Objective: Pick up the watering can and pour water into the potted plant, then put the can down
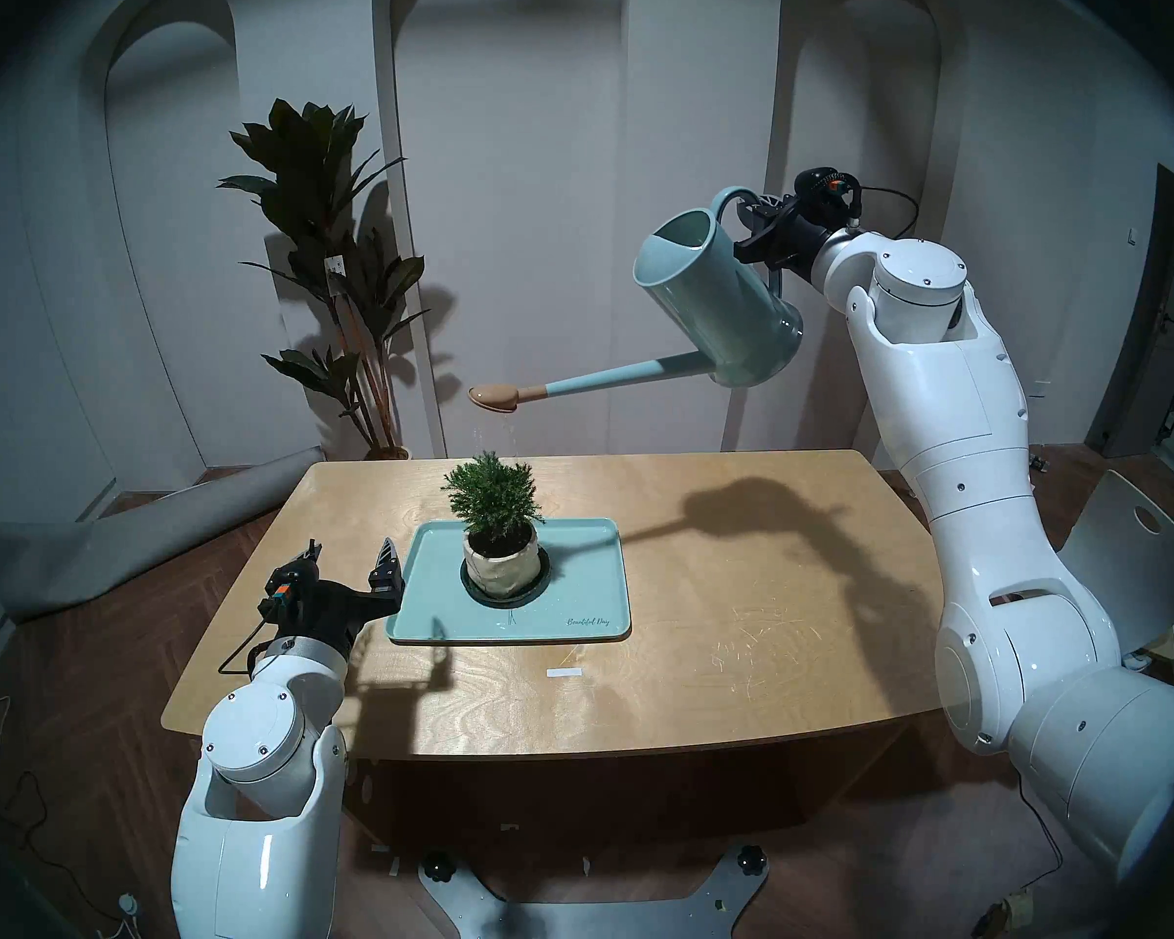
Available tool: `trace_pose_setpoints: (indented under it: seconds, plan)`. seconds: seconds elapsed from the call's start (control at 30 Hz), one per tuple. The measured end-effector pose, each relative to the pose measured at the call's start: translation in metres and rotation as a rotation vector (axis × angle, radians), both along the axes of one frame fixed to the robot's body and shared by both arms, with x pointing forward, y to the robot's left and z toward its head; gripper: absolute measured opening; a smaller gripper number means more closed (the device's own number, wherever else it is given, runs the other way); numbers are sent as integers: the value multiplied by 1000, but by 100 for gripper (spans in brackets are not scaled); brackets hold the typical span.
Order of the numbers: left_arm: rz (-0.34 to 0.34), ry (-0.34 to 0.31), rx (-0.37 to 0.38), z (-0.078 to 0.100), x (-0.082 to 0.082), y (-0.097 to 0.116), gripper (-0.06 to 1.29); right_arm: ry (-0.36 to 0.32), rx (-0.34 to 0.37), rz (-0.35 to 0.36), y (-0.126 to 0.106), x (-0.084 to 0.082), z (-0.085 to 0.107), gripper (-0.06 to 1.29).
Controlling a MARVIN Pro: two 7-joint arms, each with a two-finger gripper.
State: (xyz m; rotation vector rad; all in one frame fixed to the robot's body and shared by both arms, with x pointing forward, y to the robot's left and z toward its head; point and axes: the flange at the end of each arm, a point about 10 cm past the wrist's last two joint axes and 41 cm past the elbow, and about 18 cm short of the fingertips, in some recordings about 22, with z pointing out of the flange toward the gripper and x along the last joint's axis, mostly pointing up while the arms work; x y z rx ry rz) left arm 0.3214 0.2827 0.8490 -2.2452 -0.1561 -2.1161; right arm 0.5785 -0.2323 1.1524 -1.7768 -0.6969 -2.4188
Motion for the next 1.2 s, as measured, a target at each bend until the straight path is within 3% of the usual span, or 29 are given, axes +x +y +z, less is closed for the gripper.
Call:
trace_pose_setpoints:
  seconds: [0.4,0.7,0.97,1.2]
  plan:
    - [0,0,0,0,0,0,123,-13,-5,3,7,4,12,2]
    - [0,0,0,0,0,0,123,-51,11,12,3,-2,26,2]
    - [0,0,0,0,0,0,123,-123,75,10,-20,-20,36,2]
    - [0,-1,0,0,0,0,123,-149,188,0,-48,-36,13,2]
